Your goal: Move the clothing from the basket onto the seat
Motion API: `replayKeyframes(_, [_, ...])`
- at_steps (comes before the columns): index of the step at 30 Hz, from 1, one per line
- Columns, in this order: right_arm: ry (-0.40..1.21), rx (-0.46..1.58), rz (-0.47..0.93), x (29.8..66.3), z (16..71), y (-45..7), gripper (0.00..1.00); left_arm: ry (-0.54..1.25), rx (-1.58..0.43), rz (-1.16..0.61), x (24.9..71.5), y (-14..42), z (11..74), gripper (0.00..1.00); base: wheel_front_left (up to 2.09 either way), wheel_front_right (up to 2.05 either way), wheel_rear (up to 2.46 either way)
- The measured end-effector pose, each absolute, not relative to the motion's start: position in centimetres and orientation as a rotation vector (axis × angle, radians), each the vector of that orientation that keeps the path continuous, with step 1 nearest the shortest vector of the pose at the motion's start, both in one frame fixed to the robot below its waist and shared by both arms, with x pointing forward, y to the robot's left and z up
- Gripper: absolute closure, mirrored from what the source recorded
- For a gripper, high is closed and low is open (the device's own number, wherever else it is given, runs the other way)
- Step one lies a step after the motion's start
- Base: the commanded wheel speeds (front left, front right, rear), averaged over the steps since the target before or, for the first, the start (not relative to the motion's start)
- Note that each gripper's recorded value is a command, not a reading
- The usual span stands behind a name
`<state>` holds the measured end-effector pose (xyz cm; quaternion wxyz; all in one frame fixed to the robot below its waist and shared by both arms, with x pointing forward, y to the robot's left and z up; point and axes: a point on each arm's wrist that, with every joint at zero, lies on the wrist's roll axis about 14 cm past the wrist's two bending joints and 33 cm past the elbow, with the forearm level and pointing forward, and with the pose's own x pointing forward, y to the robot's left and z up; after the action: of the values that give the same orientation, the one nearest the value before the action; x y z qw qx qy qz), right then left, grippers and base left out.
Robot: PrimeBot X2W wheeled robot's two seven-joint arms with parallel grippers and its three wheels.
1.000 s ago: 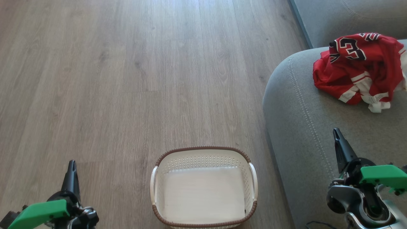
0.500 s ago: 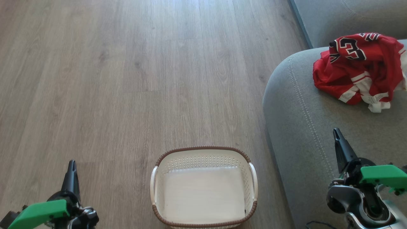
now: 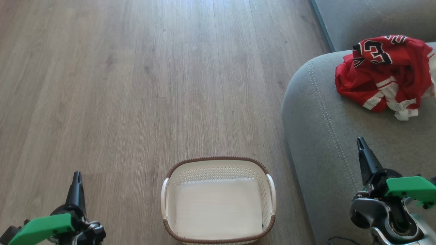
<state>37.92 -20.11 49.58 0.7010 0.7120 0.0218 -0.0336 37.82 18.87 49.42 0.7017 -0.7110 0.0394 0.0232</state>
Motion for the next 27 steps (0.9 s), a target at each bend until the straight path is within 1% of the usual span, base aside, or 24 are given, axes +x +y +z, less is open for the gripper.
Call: replayKeyframes(27, [0.048,1.585,-0.076,37.92,49.58,-20.13,1.00,0.088,-1.583,0.052,37.82,18.87,49.42,1.00,0.00,0.00,0.00])
